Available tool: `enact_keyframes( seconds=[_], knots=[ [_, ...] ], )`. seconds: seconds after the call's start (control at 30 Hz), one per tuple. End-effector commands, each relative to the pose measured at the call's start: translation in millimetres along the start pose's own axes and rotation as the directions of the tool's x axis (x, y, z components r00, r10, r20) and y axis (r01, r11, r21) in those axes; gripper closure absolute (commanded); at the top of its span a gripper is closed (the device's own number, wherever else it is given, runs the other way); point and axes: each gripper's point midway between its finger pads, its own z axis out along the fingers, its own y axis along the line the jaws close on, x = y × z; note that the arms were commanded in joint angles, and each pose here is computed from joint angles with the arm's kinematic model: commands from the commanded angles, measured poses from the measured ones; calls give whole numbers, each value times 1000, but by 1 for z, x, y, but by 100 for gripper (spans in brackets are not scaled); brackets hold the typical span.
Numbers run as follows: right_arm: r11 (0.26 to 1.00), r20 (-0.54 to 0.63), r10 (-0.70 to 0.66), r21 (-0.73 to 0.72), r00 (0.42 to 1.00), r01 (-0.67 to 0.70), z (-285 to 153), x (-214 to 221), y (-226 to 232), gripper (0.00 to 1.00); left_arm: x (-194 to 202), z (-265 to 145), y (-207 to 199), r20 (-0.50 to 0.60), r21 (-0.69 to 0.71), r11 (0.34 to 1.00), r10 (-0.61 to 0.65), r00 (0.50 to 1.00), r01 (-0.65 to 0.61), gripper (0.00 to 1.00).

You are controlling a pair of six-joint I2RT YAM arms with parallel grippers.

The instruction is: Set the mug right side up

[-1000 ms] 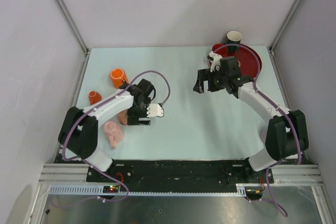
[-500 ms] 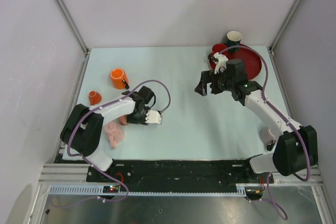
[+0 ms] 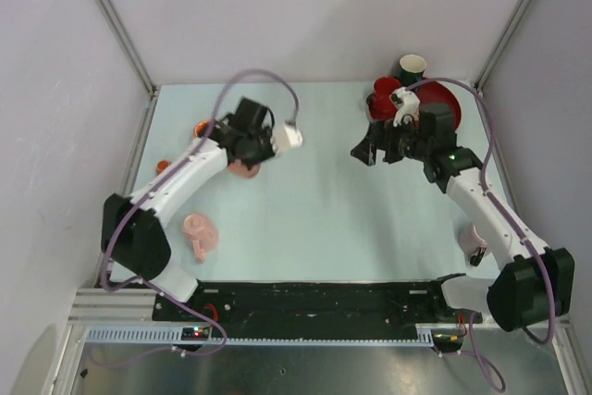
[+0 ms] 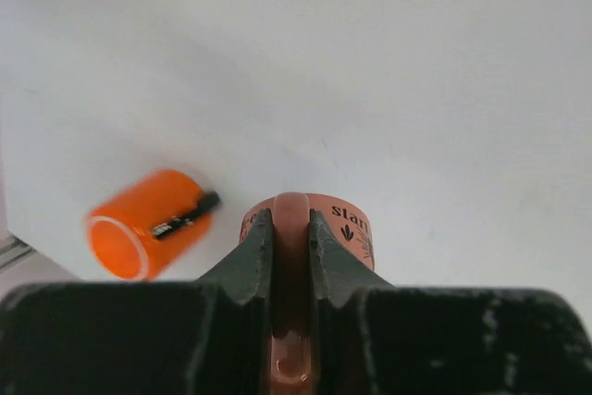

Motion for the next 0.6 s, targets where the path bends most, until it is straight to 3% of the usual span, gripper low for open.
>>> enact_keyframes(
  seconds=[0.0, 0.1, 0.23, 0.37, 0.57],
  knots=[
    [994, 153, -31, -99, 988, 47, -28, -40, 34, 1, -99, -126, 53, 495, 52, 912, -378, 782, 407, 100],
    [960, 238, -65, -250, 969, 126, -38, -59, 80, 1, -140, -182, 53, 613, 259, 862, -495, 616, 435, 100],
    [877, 305, -68, -435, 950, 202, -52, -78, 136, 1, -172, -233, 46, 657, 428, 819, -572, 490, 383, 100],
    [816, 336, -85, -517, 938, 259, -60, -88, 168, 0, -185, -261, 41, 674, 490, 807, -591, 444, 330, 100],
    [764, 363, -75, -577, 929, 288, -61, -95, 190, 1, -190, -270, 33, 670, 528, 797, -603, 433, 294, 100]
  ],
)
